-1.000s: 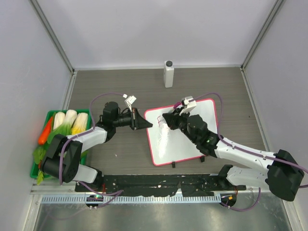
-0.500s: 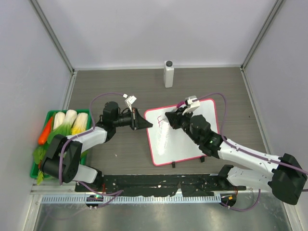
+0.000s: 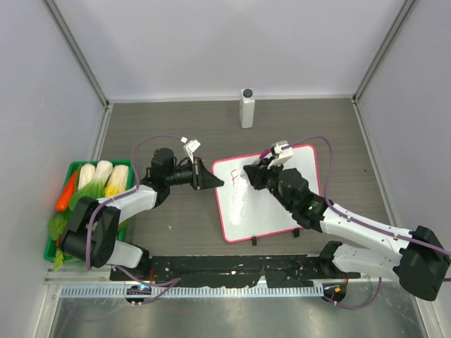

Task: Write a sentence on the whiteboard
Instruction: Write with the whiteboard marker on the whiteboard.

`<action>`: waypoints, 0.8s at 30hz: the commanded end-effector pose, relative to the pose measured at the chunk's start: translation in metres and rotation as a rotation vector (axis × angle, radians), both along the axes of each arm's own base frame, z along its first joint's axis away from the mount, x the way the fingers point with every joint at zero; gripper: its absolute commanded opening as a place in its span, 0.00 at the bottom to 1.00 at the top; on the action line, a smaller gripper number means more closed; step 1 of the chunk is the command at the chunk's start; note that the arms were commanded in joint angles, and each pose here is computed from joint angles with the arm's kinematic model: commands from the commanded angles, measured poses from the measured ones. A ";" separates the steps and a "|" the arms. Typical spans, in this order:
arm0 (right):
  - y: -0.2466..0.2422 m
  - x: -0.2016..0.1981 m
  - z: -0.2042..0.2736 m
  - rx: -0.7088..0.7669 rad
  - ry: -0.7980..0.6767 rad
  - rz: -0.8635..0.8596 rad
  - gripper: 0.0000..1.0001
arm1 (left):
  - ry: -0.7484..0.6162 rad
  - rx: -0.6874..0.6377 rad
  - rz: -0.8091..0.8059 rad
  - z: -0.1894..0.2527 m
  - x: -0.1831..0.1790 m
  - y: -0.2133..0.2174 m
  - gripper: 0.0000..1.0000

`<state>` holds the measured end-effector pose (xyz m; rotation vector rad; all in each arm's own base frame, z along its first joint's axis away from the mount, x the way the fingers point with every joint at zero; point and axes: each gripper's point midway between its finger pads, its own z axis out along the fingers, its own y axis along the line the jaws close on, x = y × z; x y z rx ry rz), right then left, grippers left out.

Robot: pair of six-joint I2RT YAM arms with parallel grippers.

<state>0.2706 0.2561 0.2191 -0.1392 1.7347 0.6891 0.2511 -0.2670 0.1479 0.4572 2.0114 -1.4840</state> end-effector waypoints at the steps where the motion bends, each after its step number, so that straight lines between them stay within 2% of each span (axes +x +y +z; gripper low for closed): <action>1: -0.006 0.006 -0.001 0.000 -0.009 -0.044 0.02 | -0.060 0.122 0.009 -0.031 0.000 0.003 0.00; 9: -0.010 0.007 -0.006 -0.028 -0.004 -0.063 0.01 | -0.058 0.121 0.005 -0.031 -0.001 0.003 0.00; 24: 0.009 0.000 -0.018 -0.040 0.033 0.038 0.01 | -0.063 0.121 0.002 -0.031 -0.001 0.003 0.00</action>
